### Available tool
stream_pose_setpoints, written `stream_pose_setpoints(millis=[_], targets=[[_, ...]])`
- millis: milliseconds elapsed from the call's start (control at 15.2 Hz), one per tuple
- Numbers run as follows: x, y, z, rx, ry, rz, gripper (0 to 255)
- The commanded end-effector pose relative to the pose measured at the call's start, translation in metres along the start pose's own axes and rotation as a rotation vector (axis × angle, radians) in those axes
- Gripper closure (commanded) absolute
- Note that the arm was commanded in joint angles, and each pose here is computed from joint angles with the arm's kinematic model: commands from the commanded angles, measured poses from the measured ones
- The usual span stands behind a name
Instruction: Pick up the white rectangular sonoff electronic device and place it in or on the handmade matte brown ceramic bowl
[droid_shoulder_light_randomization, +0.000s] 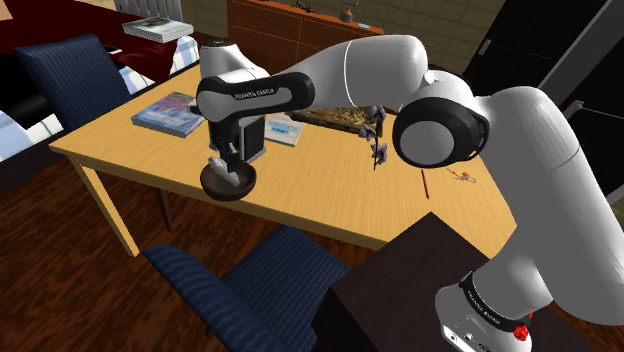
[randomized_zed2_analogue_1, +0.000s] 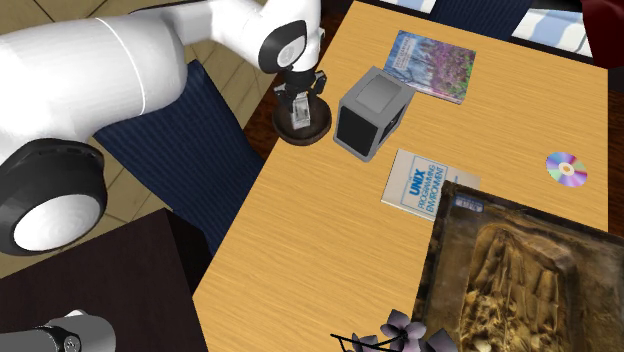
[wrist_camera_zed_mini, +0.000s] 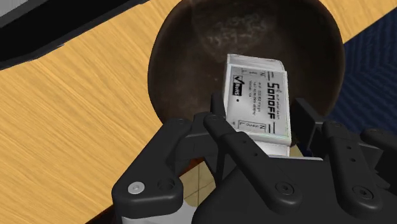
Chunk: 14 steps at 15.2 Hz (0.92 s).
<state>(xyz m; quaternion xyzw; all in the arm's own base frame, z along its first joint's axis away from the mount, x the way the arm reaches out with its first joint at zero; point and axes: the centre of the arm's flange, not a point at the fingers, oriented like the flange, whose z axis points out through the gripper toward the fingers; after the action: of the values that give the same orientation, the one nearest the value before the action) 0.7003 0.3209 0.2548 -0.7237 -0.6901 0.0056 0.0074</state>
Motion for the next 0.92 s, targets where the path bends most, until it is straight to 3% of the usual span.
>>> stream_pose_setpoints(millis=[0, 660, 726, 858], targets=[[-0.004, 0.001, 0.018, 0.008, -0.01, 0.005, 255], [-0.004, 0.002, 0.031, 0.008, -0.01, 0.005, 255], [-0.005, 0.002, 0.031, 0.008, -0.011, 0.005, 0], [-0.005, 0.001, 0.031, 0.008, -0.01, 0.005, 0]])
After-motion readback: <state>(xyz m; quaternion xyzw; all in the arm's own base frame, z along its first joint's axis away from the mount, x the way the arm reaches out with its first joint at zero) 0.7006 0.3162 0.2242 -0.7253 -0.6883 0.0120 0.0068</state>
